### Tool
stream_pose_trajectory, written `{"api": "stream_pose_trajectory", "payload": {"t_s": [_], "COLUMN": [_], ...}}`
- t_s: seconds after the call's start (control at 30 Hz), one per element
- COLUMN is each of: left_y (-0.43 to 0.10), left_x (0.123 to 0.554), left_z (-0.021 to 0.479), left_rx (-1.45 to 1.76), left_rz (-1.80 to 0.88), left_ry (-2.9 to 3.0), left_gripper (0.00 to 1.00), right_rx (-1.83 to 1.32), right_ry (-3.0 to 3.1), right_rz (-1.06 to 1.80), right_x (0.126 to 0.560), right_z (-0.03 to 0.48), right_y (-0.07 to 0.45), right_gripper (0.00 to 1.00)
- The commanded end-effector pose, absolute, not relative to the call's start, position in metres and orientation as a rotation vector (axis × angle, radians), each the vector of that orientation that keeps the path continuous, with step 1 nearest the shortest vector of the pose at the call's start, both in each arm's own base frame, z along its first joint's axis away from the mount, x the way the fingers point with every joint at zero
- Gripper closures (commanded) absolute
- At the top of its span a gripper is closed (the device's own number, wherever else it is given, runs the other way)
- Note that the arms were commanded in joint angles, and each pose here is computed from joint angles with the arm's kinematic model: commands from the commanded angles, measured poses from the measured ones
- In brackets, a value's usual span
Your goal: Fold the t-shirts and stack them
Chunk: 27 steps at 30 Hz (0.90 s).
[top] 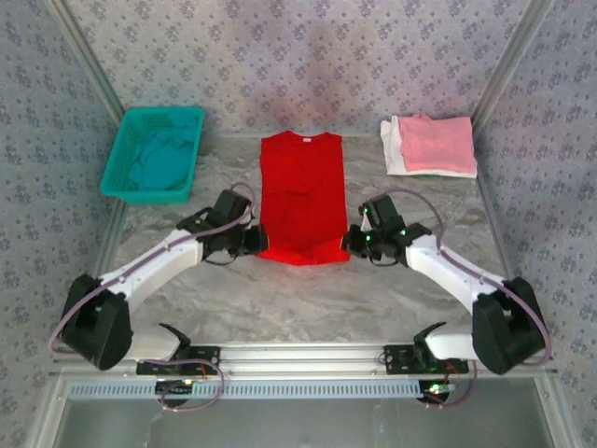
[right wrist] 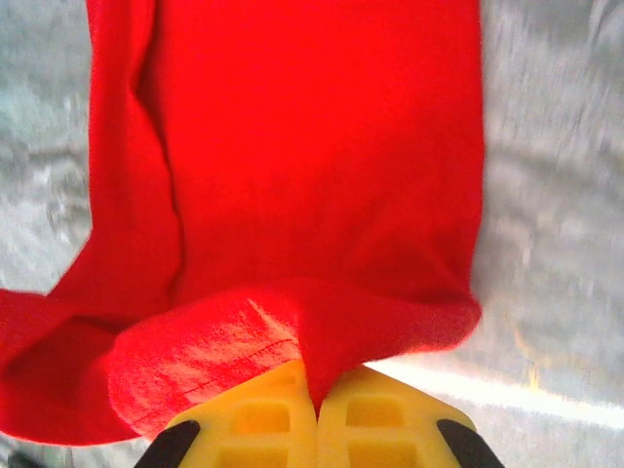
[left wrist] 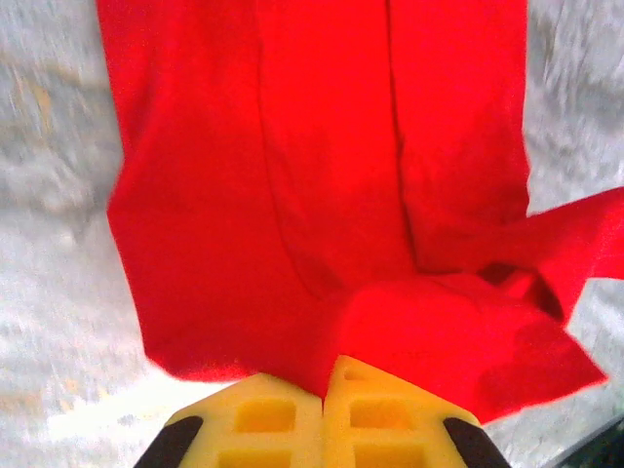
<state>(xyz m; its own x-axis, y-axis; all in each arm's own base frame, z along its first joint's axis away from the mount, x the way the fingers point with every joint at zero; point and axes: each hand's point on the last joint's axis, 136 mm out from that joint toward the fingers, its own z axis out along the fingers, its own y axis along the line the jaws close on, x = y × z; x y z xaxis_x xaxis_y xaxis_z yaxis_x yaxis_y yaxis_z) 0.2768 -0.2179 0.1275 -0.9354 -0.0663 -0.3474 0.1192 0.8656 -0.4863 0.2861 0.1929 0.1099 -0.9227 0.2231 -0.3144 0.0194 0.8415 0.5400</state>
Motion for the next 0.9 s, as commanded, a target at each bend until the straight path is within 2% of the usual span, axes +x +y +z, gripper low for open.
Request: {"api": "stream_pose_trajectory", "payload": {"t_s": [0.0,0.23,0.43,0.47,0.77,0.8,0.87], "left_y": [-0.223,-0.213,-0.216,-0.214,-0.198,-0.195,-0.189], "left_x": [0.314,0.377,0.408,0.411,0.45,0.46,0.487], "left_z": [0.139,0.124,0.118,0.116,0.112,0.111,0.11], "left_rx": [0.154,0.151,0.173,0.166,0.125,0.116,0.098], "left_rz": [-0.739,-0.65,-0.615,-0.604,-0.545,-0.534,-0.515], "left_ry": [2.613,2.59,2.571,2.575,2.547,2.545,2.523], "left_gripper": [1.0,1.0,1.0,1.0,1.0,0.98,0.69], "right_rx": [0.117,0.135,0.12,0.116,0.151,0.157,0.173], "right_ry": [2.616,2.586,2.609,2.577,2.558,2.554,2.576], "right_rz": [0.69,0.612,0.622,0.632,0.63,0.629,0.608], "right_x": [0.318,0.377,0.403,0.414,0.448,0.456,0.474], "right_z": [0.117,0.11,0.097,0.108,0.108,0.107,0.101], "right_y": [0.186,0.185,0.192,0.195,0.192,0.191,0.188], "right_gripper": [1.0,1.0,1.0,1.0,1.0,0.96,0.73]}}
